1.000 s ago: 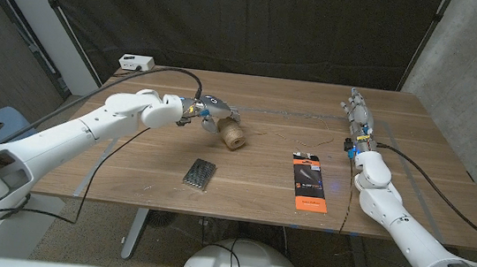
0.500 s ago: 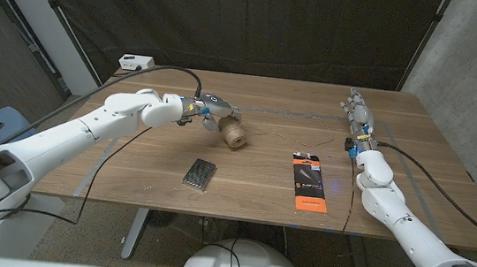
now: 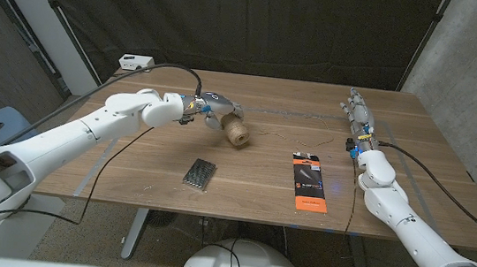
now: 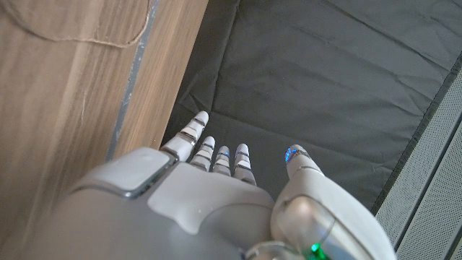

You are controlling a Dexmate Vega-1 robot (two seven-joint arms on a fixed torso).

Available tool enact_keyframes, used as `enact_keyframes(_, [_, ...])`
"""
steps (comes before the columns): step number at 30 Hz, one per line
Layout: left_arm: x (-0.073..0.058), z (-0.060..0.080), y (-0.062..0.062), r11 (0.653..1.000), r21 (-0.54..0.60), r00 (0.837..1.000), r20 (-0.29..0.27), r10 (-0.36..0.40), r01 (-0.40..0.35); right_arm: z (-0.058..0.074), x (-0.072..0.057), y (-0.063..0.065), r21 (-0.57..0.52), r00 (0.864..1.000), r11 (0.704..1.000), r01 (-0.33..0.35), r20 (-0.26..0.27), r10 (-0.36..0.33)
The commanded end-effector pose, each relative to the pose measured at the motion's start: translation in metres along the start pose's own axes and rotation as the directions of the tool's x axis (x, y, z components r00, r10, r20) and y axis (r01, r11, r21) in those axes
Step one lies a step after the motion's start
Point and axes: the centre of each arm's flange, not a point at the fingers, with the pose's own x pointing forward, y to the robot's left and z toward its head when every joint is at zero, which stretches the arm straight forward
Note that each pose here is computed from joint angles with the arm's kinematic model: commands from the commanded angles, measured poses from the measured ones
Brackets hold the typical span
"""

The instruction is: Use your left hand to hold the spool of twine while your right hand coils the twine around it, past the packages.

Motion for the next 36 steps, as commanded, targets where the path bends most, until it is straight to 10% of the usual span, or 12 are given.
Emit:
enact_keyframes(1, [0.001,0.003,0.003,0.999,-0.031,0.999,-0.005,0.035,-0.035,0.003,-0.003,-0.003,-0.016,1.000,1.000,-0.008,-0.011,0.008])
enact_keyframes(36, [-0.001,0.007,0.019,0.992,-0.102,0.998,-0.017,0.067,-0.069,0.015,0.005,0.009,-0.063,0.993,0.992,-0.112,-0.029,0.110])
